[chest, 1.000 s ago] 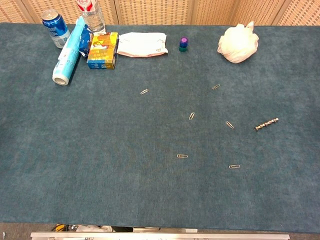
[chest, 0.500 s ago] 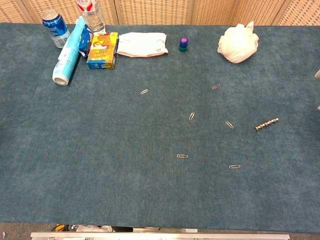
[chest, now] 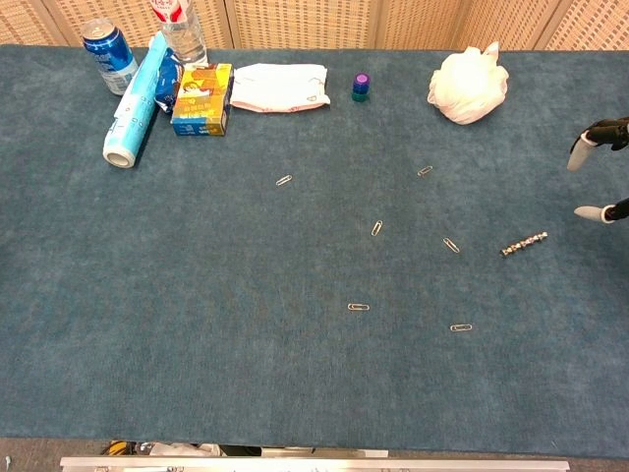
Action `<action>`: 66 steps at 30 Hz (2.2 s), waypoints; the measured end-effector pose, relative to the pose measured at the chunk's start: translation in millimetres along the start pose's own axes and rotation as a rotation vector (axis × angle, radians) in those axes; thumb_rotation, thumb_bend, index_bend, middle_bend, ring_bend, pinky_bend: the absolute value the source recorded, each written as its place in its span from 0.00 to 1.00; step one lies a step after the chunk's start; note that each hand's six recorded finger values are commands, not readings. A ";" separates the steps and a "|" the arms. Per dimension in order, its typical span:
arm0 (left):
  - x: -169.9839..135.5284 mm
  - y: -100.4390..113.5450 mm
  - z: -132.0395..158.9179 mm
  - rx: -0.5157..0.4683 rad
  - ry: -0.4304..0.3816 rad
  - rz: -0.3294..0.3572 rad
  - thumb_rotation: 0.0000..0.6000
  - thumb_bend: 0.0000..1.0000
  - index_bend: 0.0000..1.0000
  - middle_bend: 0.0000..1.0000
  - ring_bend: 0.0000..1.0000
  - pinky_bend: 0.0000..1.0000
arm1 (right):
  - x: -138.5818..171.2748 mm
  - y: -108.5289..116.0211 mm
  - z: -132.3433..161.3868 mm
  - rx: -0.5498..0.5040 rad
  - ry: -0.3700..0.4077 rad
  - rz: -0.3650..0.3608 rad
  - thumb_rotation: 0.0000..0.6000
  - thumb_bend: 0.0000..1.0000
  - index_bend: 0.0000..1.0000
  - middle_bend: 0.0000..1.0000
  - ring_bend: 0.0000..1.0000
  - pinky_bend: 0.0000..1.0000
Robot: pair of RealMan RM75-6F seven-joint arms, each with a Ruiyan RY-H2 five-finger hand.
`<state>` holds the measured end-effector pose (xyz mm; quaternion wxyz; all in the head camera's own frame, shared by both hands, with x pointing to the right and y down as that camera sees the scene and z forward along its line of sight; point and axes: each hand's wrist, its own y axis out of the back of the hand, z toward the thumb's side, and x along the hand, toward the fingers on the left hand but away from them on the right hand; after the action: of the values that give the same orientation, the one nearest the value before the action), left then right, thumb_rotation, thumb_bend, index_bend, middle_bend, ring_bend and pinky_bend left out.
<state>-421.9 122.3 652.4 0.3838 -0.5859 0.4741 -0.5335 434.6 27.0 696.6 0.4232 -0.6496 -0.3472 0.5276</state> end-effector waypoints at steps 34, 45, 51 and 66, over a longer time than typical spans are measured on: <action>-3.3 -9.6 -6.9 -0.014 0.016 -0.021 1.00 0.07 0.43 0.47 0.37 0.48 | -12.6 -48.3 10.3 0.170 0.009 0.216 1.00 0.32 0.48 0.21 0.14 0.18; -4.0 -11.7 -8.4 -0.018 0.020 -0.025 1.00 0.07 0.43 0.47 0.37 0.48 | -15.8 -58.4 9.5 0.196 0.000 0.247 1.00 0.32 0.48 0.21 0.14 0.18; -4.1 -12.5 -11.0 -0.028 0.031 -0.025 1.00 0.07 0.43 0.47 0.37 0.48 | -17.5 -62.1 10.1 0.205 0.000 0.257 1.00 0.32 0.48 0.21 0.14 0.18; -5.2 -14.6 -11.4 -0.027 0.030 -0.029 1.00 0.07 0.43 0.47 0.37 0.48 | -14.4 -65.6 12.7 0.263 0.014 0.246 1.00 0.32 0.48 0.21 0.14 0.18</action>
<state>-431.0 131.7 666.5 0.3610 -0.5899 0.4784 -0.5411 418.9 42.7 761.3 0.4390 -0.6299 -0.1901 0.6119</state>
